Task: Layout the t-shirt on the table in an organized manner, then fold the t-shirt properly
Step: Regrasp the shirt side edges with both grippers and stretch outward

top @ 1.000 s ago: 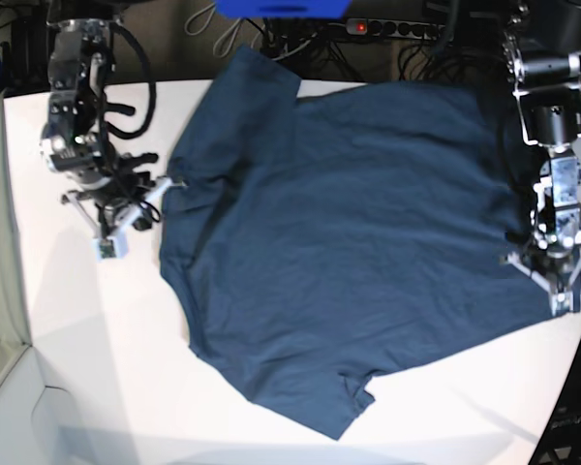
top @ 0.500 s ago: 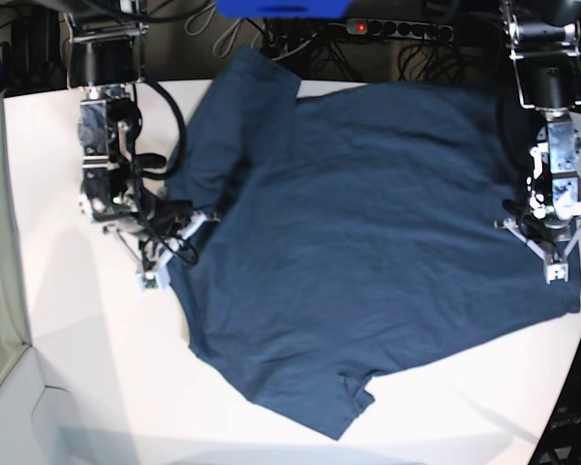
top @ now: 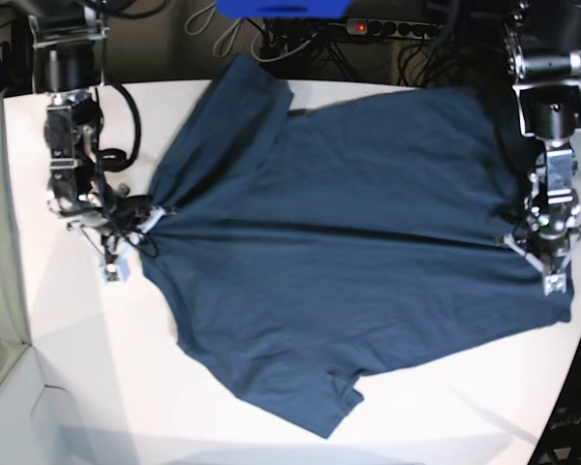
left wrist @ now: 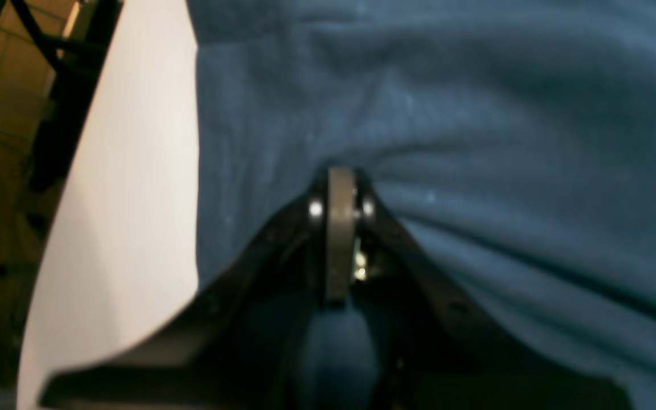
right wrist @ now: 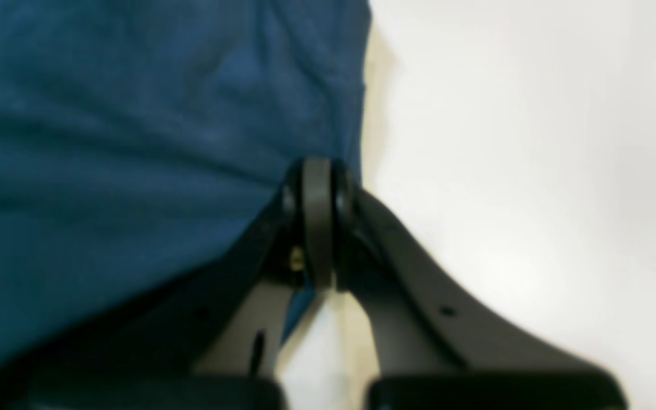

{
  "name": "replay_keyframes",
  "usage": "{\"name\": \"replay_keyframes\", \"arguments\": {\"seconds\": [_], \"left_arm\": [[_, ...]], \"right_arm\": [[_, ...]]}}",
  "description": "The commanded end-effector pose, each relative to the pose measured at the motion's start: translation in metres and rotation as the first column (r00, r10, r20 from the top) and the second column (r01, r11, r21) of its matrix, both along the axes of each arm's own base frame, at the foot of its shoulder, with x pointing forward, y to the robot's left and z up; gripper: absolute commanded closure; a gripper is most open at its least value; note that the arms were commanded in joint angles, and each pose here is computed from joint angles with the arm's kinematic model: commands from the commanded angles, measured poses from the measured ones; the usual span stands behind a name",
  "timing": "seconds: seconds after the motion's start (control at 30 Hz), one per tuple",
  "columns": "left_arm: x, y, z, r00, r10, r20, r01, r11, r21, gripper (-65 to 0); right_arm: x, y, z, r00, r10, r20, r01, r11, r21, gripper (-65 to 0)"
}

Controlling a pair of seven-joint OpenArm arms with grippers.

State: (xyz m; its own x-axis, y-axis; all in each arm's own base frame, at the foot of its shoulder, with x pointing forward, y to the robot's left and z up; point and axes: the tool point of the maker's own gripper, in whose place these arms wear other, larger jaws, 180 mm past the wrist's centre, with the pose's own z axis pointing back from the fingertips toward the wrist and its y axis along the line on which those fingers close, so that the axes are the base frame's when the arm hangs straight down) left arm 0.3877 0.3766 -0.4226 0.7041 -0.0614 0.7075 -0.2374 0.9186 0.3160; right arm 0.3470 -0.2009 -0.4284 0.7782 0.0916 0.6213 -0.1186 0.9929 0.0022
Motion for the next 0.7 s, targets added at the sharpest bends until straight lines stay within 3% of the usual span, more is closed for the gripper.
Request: {"name": "replay_keyframes", "arguments": {"seconds": [0.0,0.17,0.33,0.5,0.67], "left_arm": [[0.024,-0.002,0.020,0.998,-0.031,0.053,0.030,0.999,0.021,-0.4],[0.063,-0.021,0.041,0.985,-0.133,0.106,0.125,0.989,0.074,-0.4],[0.088,-0.036,0.081,0.962,-0.177,0.208,0.160,0.982,0.100,-0.4],[0.067,-0.060,0.086,0.965,-0.207,0.161,0.195,0.977,0.090,-0.4],[0.009,-0.091,0.074,0.980,-0.151,0.128,0.163,0.983,-0.084,-0.4]], "right_arm": [[-0.002,-0.021,-0.001,1.000,-0.019,-0.022,0.018,0.998,-0.061,0.0],[-0.001,-0.049,0.005,0.999,-0.035,0.003,0.035,0.993,-0.109,0.0],[0.010,-0.063,0.046,0.990,-0.077,0.118,0.090,0.990,-0.106,0.0],[0.015,-0.036,0.083,0.979,-0.038,0.202,0.056,0.995,-0.085,0.0],[0.019,-0.016,0.090,0.974,-0.031,0.223,0.043,0.998,-0.049,0.0]]}}
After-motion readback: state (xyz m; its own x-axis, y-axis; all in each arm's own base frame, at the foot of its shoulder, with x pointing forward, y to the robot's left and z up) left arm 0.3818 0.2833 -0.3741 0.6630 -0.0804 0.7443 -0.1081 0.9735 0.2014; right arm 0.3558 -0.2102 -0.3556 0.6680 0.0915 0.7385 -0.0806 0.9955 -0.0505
